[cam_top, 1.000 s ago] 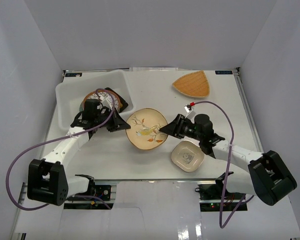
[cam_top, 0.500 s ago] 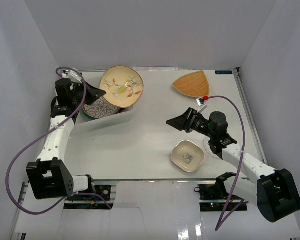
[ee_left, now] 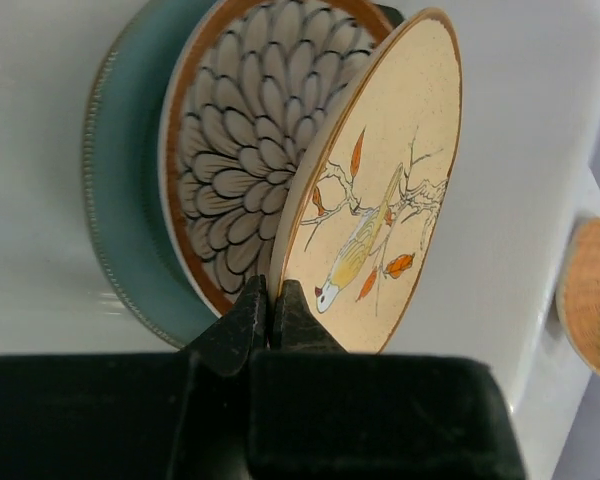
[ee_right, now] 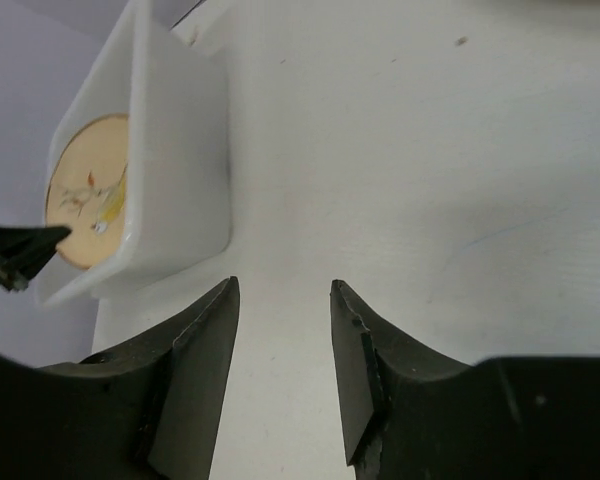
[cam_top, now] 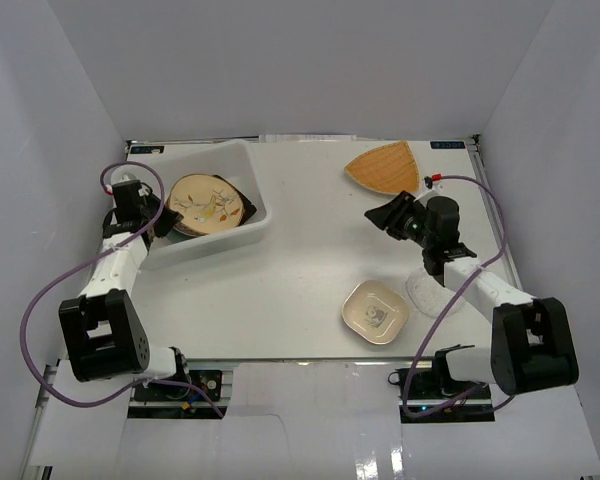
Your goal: Place the plates into the plastic bin on the countertop
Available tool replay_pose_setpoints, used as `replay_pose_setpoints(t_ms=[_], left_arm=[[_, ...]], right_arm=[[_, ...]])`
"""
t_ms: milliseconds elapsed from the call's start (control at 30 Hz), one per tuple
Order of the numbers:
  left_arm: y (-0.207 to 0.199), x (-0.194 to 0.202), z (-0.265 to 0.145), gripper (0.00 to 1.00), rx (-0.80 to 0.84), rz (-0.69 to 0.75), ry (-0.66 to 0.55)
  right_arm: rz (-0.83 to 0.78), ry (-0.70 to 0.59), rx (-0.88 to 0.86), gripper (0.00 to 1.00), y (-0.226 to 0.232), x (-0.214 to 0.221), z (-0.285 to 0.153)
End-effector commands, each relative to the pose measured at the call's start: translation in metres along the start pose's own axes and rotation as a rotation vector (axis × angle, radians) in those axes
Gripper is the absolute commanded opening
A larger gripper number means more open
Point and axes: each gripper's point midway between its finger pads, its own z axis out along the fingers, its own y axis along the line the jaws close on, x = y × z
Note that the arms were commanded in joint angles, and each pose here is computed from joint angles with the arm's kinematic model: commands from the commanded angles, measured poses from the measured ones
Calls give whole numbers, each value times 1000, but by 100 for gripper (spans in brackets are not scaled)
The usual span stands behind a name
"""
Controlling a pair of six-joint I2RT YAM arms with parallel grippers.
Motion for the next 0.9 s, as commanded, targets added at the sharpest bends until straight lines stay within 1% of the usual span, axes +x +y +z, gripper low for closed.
replay_pose_setpoints(t_ms=[0, 33, 67, 100, 133, 167, 200, 233, 300, 333, 367, 433, 467, 500, 600, 667, 700, 733, 767, 800, 833, 867], left_arm=[[-24, -44, -5, 0, 73, -6, -171], [-19, -41, 2, 0, 55, -10, -159], [-15, -43, 4, 0, 36, -11, -167], [-12, -43, 6, 0, 19, -11, -169], [-8, -43, 7, 0, 4, -9, -173], [-4, -42, 9, 0, -9, -8, -174], [-1, -43, 9, 0, -23, -6, -183], [1, -43, 11, 14, -30, -1, -183], [4, -42, 12, 33, -42, 7, -184], [5, -41, 13, 55, -47, 12, -179], [5, -42, 12, 65, -45, 17, -181], [1, -41, 9, 82, -26, 21, -179], [-4, -42, 5, 93, -8, 24, -182], [-7, -40, 3, 97, 10, 23, -172], [-14, -35, -7, 98, 50, 20, -167], [-17, -31, -12, 98, 71, 21, -161], [-23, -34, -21, 98, 94, 26, -177], [-23, -30, -24, 98, 100, 30, -174], [-29, -26, -28, 98, 124, 44, -167], [-36, -24, -35, 98, 149, 56, -170], [-45, -17, -39, 98, 182, 73, -147], [-51, -12, -41, 98, 200, 101, -129]], right_arm=[[4, -147, 156, 47, -35, -47, 15], [17, -176, 180, 47, -42, -59, 16], [50, -216, 260, 48, -68, -69, 18], [65, -232, 293, 50, -79, -74, 20], [79, -269, 323, 56, -90, -89, 18], [106, -279, 373, 59, -109, -91, 22], [119, -289, 387, 62, -116, -95, 23], [127, -336, 418, 66, -126, -110, 21], [153, -343, 476, 72, -148, -112, 26], [158, -350, 486, 73, -153, -115, 28], [164, -346, 498, 74, -160, -117, 37], [184, -354, 520, 77, -179, -128, 39], [191, -334, 502, 79, -182, -131, 51], [199, -319, 512, 80, -192, -128, 58], [185, -326, 491, 81, -191, -143, 71], [199, -307, 506, 80, -202, -140, 81], [201, -295, 490, 75, -199, -144, 88], [213, -268, 488, 70, -205, -137, 94], [220, -258, 481, 63, -205, -136, 97], [224, -256, 481, 59, -206, -135, 98], [239, -253, 476, 52, -207, -132, 99], [244, -255, 469, 40, -206, -132, 100]])
